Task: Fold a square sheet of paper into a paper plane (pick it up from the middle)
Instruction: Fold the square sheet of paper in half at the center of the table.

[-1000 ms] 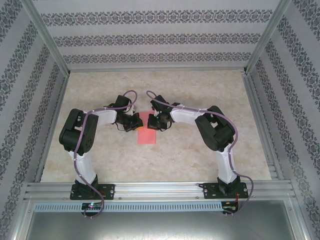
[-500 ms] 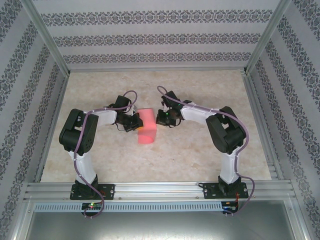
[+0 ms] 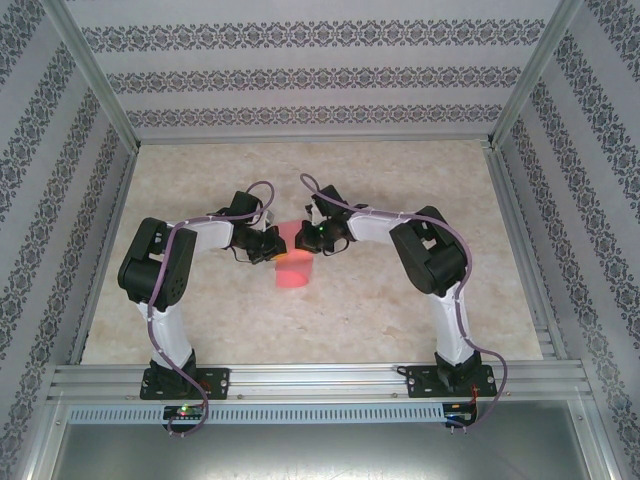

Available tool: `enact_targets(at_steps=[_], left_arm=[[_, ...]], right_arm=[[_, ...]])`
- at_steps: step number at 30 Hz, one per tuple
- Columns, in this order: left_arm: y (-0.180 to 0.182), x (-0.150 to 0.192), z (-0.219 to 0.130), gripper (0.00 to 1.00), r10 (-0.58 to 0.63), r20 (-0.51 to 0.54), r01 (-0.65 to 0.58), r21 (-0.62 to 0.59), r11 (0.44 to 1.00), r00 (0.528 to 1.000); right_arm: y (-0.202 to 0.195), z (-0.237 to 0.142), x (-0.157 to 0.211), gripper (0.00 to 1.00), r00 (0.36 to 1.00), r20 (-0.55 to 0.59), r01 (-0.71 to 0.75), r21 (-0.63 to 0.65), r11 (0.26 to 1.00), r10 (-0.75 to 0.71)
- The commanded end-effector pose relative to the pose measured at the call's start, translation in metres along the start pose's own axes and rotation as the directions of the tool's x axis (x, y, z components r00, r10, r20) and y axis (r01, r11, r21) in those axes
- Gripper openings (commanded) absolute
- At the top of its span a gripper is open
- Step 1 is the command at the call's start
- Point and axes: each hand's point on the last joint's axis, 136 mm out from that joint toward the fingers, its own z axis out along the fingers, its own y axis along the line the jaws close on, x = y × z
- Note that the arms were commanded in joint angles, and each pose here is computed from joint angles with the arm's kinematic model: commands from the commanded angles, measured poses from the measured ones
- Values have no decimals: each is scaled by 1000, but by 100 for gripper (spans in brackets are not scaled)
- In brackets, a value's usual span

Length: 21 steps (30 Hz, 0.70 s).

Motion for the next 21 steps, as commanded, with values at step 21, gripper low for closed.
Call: enact_targets(at_steps=[21], left_arm=[[109, 75, 14, 0, -202, -168, 126, -380, 916, 965]], right_arm=[[16, -3, -31, 0, 997, 68, 22, -25, 999, -21]])
